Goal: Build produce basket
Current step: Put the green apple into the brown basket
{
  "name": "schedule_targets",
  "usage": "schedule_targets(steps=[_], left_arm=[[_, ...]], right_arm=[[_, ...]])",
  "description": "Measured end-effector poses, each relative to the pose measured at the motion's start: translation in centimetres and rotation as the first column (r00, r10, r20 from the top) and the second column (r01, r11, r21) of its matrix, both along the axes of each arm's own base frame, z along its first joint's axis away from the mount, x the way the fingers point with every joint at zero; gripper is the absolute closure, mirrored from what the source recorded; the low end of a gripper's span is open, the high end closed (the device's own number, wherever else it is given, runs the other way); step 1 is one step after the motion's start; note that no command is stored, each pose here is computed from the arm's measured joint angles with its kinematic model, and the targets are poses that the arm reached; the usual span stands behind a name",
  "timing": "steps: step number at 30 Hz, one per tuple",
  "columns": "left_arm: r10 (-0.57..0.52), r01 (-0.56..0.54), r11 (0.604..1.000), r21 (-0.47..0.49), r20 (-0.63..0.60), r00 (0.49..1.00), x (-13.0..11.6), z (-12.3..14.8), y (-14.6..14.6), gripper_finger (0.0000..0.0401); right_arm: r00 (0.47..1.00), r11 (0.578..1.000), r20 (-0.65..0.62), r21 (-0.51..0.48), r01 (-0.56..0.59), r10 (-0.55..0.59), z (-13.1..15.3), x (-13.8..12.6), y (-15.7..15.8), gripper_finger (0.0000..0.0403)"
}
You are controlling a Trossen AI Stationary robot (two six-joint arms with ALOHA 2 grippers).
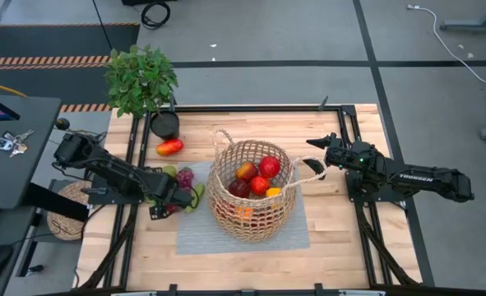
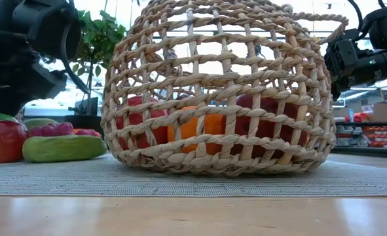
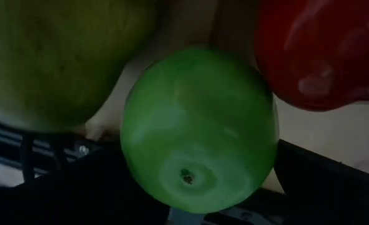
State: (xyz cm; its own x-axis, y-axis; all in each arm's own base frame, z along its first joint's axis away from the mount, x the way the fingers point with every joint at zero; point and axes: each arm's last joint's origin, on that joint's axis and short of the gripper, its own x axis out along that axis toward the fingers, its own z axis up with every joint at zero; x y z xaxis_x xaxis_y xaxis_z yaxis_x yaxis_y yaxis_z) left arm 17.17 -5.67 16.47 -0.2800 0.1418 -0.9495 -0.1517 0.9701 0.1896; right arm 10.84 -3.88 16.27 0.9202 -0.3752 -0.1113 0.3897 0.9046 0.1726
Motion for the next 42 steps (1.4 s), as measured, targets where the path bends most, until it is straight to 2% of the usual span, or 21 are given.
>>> schedule_targets(steps=[6, 17, 21, 27, 32, 37, 42], left_arm=[[-0.015, 0.015, 1.000, -0.005, 0.048, 0.999, 0.3, -0.1, -0.4, 0.0012], [0.055, -0.056, 0.998, 0.016, 0.063, 0.997, 0.2, 0.0, -0.8, 0.0044], [0.059, -0.060, 0.998, 0.017, 0.058, 0.997, 0.7, 1.1, -1.0, 0.0045], [0.023, -0.036, 0.988, 0.149, 0.085, 0.996, 1.8, 5.3, -1.0, 0.0046], [0.017, -0.072, 0.969, 0.237, 0.226, 0.974, 3.3, 10.2, -1.1, 0.0046], [0.056, -0.147, 0.973, 0.178, 0.435, 0.899, 4.8, 14.9, -1.6, 0.0046], [0.144, -0.220, 0.974, 0.051, 0.609, 0.780, 5.7, 19.0, -2.0, 0.0046]], right_arm=[[1.000, 1.000, 0.000, 0.000, 0.000, 0.000, 0.0, 0.0, 0.0, 0.0009], [1.000, 1.000, 0.000, 0.000, 0.000, 0.000, 0.0, 0.0, 0.0, 0.0009], [1.000, 1.000, 0.000, 0.000, 0.000, 0.000, 0.0, 0.0, 0.0, 0.0009], [1.000, 1.000, 0.000, 0.000, 0.000, 0.000, 0.0, 0.0, 0.0, 0.0009], [1.000, 1.000, 0.000, 0.000, 0.000, 0.000, 0.0, 0.0, 0.0, 0.0009], [1.000, 1.000, 0.000, 0.000, 0.000, 0.000, 0.0, 0.0, 0.0, 0.0009], [1.000, 1.000, 0.000, 0.000, 0.000, 0.000, 0.0, 0.0, 0.0, 0.0009]])
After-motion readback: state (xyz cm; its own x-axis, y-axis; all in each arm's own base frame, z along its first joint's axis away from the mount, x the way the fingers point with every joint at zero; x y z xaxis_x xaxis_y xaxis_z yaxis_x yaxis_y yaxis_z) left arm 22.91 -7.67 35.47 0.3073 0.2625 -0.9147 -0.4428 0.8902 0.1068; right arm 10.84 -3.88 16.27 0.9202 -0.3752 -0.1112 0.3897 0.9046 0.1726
